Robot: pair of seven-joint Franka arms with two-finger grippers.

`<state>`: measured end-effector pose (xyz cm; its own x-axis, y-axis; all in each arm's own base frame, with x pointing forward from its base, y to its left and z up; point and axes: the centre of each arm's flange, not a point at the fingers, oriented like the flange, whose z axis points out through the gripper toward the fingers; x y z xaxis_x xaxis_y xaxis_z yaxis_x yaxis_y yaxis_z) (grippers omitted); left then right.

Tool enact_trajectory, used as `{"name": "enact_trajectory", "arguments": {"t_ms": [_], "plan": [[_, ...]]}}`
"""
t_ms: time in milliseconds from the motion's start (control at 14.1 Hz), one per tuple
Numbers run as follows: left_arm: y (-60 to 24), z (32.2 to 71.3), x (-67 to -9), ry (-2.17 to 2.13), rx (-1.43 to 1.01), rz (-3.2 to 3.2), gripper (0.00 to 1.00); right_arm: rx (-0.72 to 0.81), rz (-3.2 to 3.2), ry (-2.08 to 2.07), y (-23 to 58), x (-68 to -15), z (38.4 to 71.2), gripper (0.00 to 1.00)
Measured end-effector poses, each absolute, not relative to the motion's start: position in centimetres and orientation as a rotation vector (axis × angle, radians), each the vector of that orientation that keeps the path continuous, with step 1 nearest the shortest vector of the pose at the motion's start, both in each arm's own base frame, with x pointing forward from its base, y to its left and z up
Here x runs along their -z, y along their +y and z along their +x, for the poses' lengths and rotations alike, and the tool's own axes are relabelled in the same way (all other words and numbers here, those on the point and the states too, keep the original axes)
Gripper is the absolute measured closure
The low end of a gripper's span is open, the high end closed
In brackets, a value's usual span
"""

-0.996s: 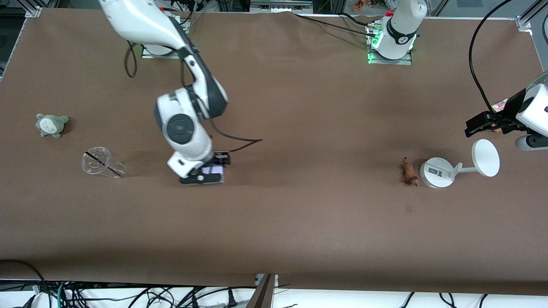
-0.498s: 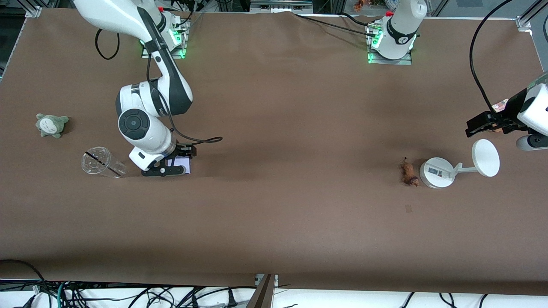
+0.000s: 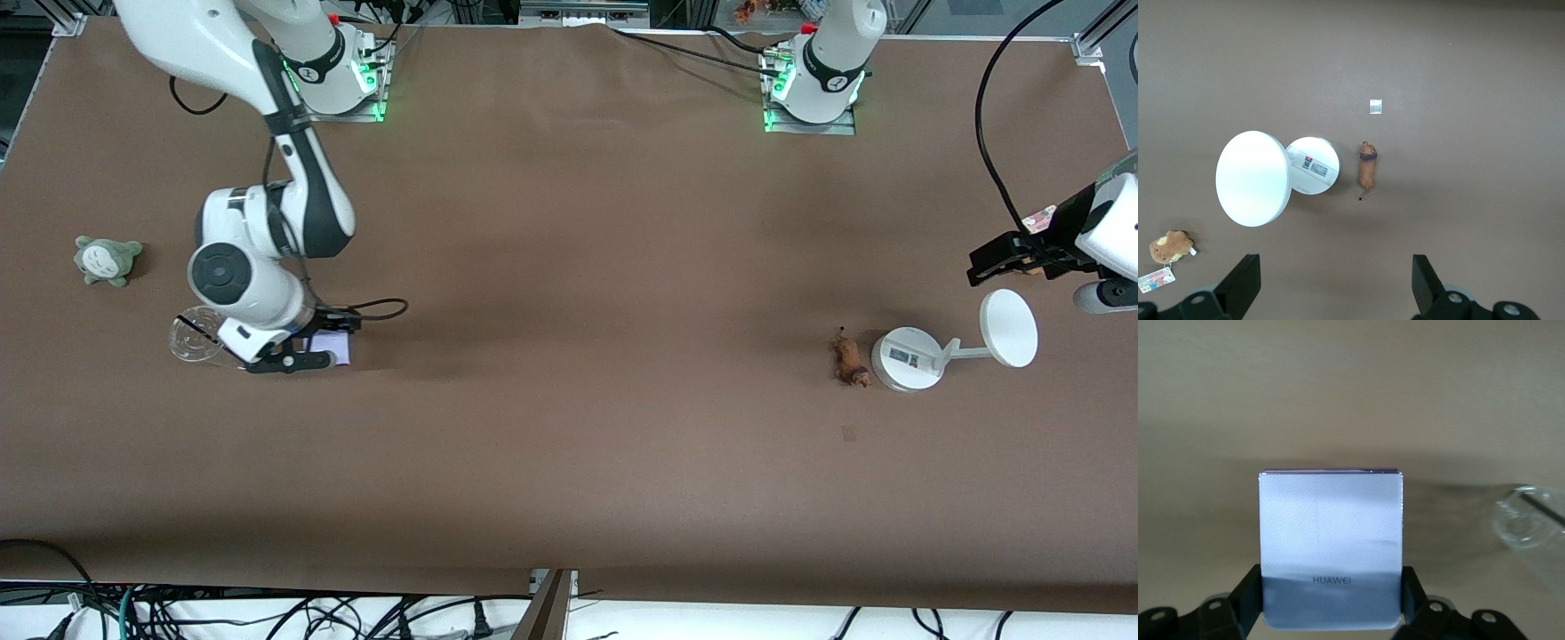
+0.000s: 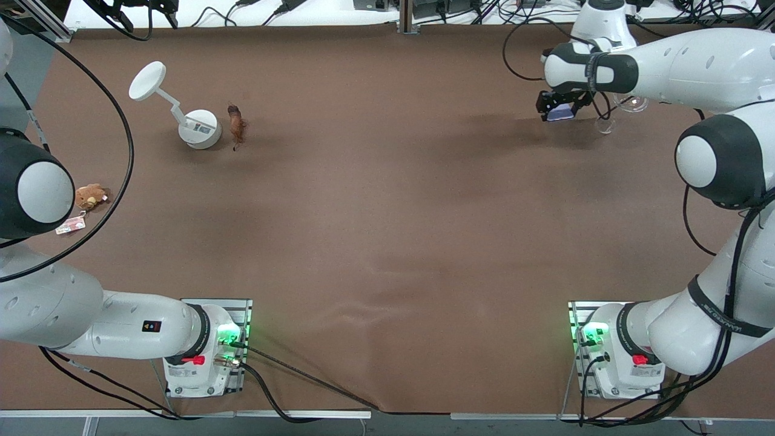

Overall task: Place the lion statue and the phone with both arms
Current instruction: 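Lower the phone beside the clear cup and open the right gripper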

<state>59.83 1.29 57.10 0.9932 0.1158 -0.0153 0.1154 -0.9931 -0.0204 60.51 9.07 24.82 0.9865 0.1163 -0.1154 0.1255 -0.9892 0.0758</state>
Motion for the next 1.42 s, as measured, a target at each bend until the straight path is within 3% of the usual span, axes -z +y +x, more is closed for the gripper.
{"name": "enact_trajectory", "arguments": {"t_ms": [782,1423], "plan": [[1.3,59.9,-57.1,-0.182,-0.026,-3.117,0.00,0.149,3.033,0.236,7.0,-20.3,61.0,0.15],[1.4,59.9,-57.1,-0.184,-0.025,-3.117,0.00,0.147,3.031,0.232,5.7,-19.6,61.0,0.15]]}}
